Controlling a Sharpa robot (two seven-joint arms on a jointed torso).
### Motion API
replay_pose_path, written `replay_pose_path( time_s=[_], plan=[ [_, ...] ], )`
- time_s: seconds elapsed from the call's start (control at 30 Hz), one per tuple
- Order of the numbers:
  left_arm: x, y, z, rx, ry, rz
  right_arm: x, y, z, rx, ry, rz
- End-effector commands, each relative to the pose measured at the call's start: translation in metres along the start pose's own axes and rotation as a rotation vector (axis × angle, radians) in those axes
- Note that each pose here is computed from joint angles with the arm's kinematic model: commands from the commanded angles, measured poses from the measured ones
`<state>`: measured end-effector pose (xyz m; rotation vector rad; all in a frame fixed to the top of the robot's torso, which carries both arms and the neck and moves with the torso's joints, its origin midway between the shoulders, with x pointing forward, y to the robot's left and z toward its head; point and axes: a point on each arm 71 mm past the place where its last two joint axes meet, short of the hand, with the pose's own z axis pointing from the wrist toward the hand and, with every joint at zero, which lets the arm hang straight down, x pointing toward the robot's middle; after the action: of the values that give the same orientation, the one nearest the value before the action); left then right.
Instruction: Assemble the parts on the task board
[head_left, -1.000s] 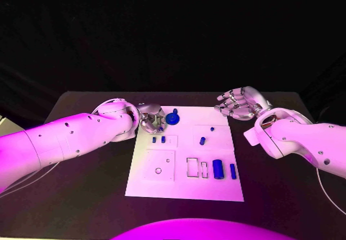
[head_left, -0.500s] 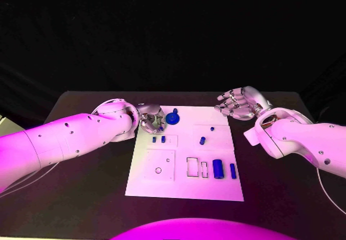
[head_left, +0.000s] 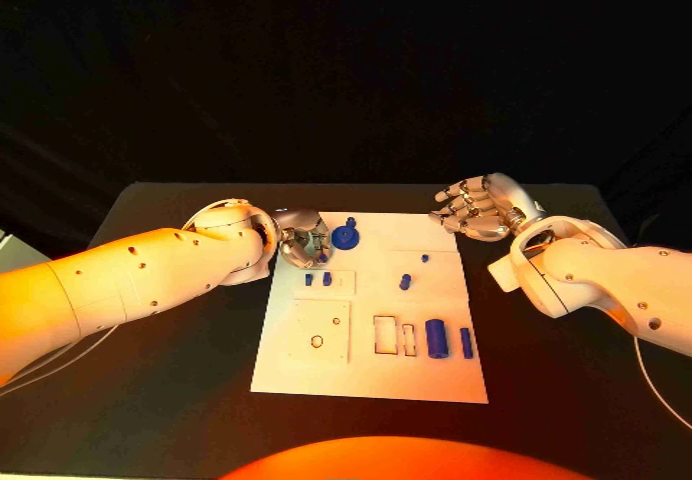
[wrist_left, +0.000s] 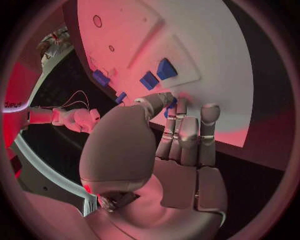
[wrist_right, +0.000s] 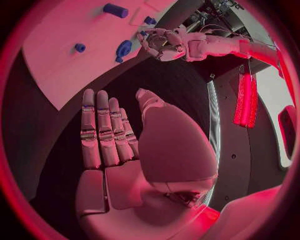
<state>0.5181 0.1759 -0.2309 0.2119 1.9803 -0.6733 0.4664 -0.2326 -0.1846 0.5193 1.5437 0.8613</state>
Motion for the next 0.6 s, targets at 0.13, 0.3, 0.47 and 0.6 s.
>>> replay_pose_path(
  time_s=[0.13, 0.3, 0.47, 0.6],
  plan=[
    [0.0006, 0.0017, -0.0004, -0.011, 0.008, -0.011, 0.0014, 0.0004, -0.0001, -0.007, 0.015, -0.002],
    [0.0007, 0.0017, -0.0006, -0.011, 0.009, -0.014, 0.0014, 0.0002, 0.0, -0.007, 0.015, -0.003],
    [0.0005, 0.0022, -0.0009, -0.011, 0.008, -0.016, 0.0015, -0.0001, 0.0, -0.006, 0.015, -0.003],
    [0.0003, 0.0028, -0.0012, -0.014, 0.005, -0.017, 0.0015, -0.0003, 0.0, -0.005, 0.015, -0.003]
  ],
)
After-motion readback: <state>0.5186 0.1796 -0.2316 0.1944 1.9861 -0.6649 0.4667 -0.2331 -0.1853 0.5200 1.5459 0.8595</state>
